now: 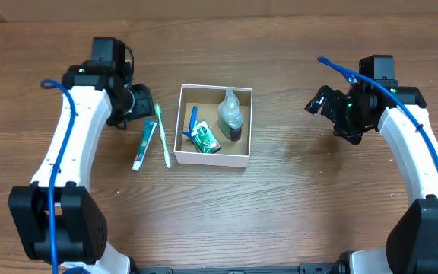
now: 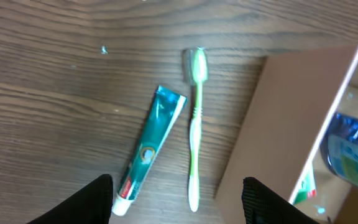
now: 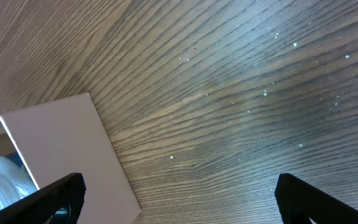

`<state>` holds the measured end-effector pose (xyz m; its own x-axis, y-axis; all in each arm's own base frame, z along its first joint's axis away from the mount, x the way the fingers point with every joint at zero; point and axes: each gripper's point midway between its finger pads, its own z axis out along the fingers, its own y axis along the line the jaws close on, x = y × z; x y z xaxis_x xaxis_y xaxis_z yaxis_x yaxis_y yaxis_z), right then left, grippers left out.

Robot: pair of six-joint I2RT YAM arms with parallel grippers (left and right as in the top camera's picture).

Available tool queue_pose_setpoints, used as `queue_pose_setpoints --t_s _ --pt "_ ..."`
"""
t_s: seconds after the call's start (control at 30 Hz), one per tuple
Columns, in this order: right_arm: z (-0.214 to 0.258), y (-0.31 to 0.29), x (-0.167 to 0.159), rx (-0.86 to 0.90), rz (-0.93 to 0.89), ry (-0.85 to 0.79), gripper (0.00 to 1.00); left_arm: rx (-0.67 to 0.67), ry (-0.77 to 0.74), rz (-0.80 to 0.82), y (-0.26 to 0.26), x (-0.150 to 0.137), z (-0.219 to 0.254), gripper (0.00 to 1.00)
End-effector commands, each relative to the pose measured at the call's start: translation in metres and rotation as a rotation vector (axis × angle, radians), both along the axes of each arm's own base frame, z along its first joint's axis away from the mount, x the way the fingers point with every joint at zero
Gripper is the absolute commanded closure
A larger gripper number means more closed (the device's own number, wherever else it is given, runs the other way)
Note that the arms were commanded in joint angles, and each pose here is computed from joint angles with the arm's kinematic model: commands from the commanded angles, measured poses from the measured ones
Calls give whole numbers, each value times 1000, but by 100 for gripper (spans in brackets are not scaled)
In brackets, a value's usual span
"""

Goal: Pack container
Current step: 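Grasp the teal toothpaste tube with the left gripper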

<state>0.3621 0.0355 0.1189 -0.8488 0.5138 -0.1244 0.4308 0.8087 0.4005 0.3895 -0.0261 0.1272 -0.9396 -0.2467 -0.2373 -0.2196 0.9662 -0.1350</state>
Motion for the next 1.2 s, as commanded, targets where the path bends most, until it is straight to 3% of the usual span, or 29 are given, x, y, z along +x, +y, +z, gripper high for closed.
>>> queue_pose_setpoints --t_s 0.0,0.23,0.47,0.8,1.0,1.17 --pt "9 0 1 1 -2 -28 0 26 76 -24 -1 5 -35 34" --pt "9 0 1 1 -2 -28 0 3 134 -90 -10 20 -90 37" --pt "9 0 1 1 -2 -28 0 20 122 -95 -7 26 -98 40" --pt "9 0 1 1 -2 -28 0 83 338 -233 4 -28 -101 40" --pt "9 0 1 1 -2 -28 0 110 318 -273 8 -30 -122 33" --pt "9 0 1 1 -2 -28 0 117 298 -262 12 -32 -139 39"
